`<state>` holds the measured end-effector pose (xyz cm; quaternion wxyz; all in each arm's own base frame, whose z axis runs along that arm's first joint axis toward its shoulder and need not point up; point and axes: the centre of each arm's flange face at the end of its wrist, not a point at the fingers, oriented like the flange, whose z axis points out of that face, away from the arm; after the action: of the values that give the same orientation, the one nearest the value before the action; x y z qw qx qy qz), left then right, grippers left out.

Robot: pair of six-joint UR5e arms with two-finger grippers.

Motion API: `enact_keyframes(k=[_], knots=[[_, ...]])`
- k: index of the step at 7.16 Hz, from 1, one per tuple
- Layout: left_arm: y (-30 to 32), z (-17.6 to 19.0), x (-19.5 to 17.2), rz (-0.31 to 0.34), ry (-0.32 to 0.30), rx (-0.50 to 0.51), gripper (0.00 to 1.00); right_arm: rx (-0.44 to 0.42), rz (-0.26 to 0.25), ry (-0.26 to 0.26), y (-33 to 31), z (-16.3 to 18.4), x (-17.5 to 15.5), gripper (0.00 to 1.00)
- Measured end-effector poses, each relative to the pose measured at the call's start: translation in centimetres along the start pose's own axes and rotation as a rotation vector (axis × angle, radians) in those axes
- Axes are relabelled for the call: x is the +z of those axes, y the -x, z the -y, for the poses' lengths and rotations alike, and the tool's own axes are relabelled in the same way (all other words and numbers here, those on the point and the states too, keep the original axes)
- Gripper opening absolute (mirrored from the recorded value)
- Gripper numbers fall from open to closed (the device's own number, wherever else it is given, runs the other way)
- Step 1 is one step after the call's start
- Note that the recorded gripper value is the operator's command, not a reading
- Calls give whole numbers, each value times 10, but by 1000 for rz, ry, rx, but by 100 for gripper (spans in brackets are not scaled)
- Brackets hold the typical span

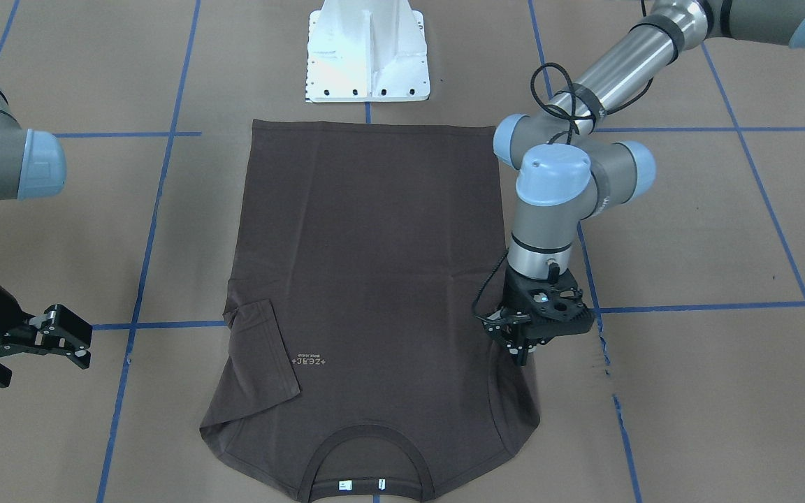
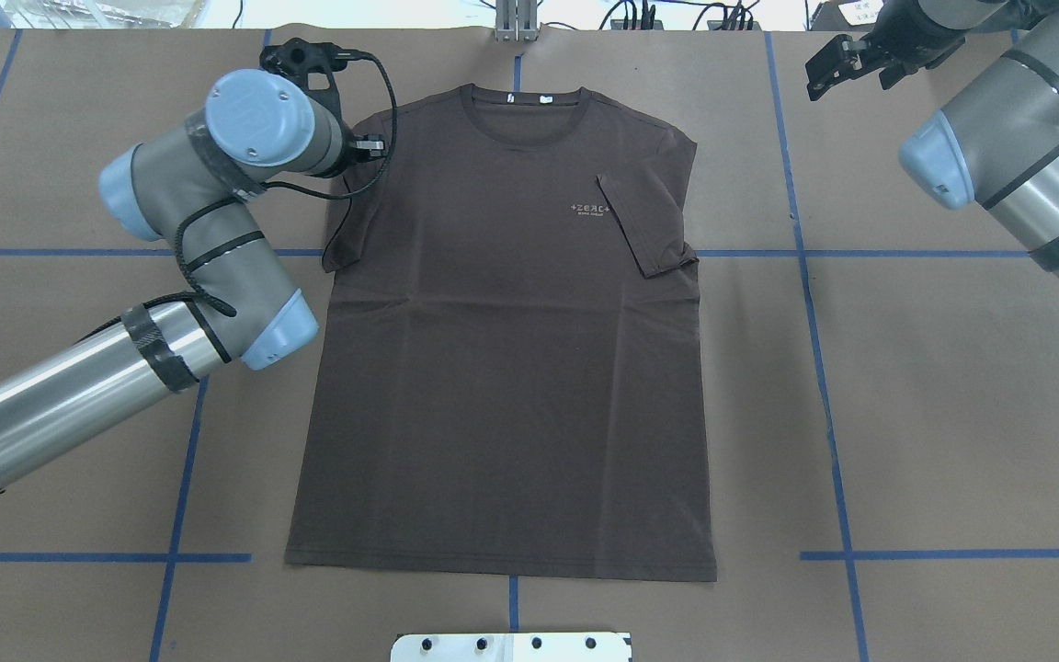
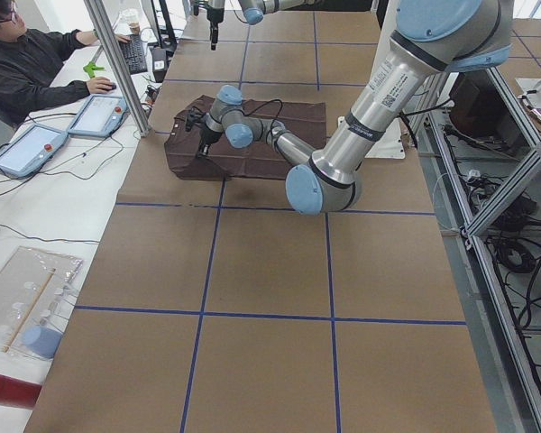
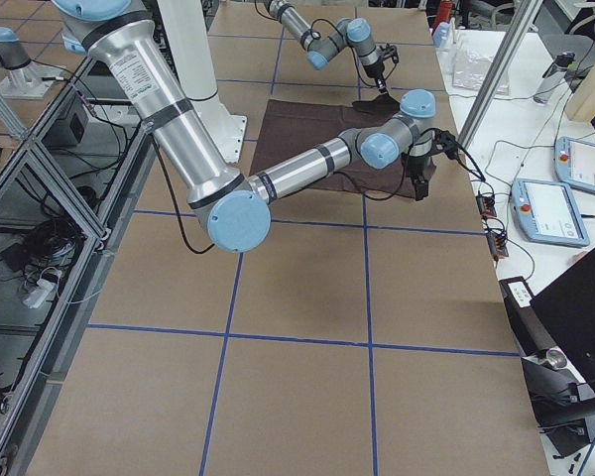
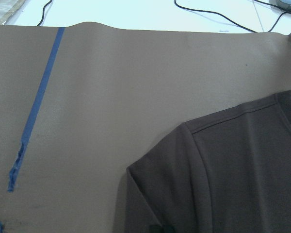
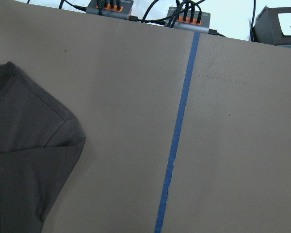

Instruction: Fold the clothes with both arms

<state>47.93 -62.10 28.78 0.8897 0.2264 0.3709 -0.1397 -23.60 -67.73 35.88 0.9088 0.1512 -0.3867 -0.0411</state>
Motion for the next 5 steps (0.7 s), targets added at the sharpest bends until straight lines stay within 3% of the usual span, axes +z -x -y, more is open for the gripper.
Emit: enact_keyframes(k=[3, 4, 5], knots=[[-33, -13, 0, 1, 23, -20, 2, 2, 0, 0, 0, 0, 0, 100], [-40, -16, 3, 2, 29, -38, 99, 2, 1, -1, 1, 0, 0, 100], [-43, -19, 6, 5, 33, -34, 100, 1, 1, -1, 1, 0, 0, 100]])
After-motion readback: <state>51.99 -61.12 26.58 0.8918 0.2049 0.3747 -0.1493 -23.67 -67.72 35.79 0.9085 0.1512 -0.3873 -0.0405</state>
